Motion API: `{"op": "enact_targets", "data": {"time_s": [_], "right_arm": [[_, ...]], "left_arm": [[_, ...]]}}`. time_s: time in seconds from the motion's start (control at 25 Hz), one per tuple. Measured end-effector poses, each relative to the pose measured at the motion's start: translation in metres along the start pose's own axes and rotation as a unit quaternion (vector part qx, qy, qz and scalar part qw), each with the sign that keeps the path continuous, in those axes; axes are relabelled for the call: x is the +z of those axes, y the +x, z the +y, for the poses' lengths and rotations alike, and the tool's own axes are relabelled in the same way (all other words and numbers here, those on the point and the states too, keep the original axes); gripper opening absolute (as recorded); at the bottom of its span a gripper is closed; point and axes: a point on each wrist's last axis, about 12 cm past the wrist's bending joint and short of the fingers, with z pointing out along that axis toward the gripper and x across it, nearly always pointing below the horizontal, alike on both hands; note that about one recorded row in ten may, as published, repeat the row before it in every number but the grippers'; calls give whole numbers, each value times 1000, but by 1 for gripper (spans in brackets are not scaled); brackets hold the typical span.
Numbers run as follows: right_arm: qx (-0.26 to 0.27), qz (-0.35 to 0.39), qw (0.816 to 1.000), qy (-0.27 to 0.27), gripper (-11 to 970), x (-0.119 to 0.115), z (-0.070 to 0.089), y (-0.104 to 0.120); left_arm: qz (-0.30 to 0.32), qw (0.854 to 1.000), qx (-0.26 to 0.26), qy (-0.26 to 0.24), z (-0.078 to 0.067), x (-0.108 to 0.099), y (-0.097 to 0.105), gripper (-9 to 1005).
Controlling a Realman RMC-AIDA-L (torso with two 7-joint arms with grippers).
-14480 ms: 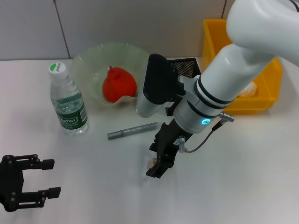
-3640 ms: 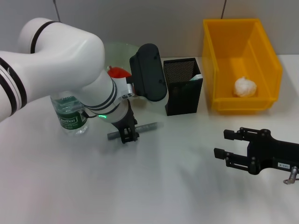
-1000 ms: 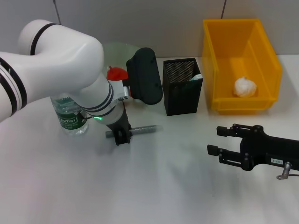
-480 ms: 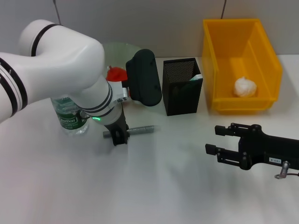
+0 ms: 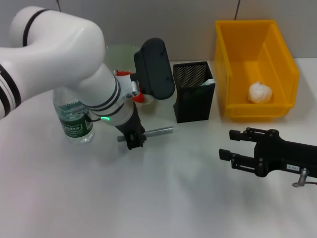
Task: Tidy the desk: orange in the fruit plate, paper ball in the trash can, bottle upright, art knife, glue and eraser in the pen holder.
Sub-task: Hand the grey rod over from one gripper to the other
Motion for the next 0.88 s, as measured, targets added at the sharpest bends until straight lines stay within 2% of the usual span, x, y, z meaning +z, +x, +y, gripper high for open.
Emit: {"op": "enact_targets", "data": {"time_s": [0.28, 0.32, 0.6, 0.88], "right_arm": [[11, -21, 1000, 16, 626, -8, -5, -4], [13, -22, 1000, 17, 626, -8, -5, -4], [19, -23, 999, 16, 623, -8, -5, -4], [53, -23, 998, -5, 608, -16, -4, -7]], "left_arm": [[-21, 999, -21, 14, 4, -12, 1, 135], [-40, 998, -27, 32, 4, -16, 0, 134], [-89, 993, -44, 68, 8, -27, 1, 131], [-148, 980, -68, 116, 10, -40, 8, 129]]}}
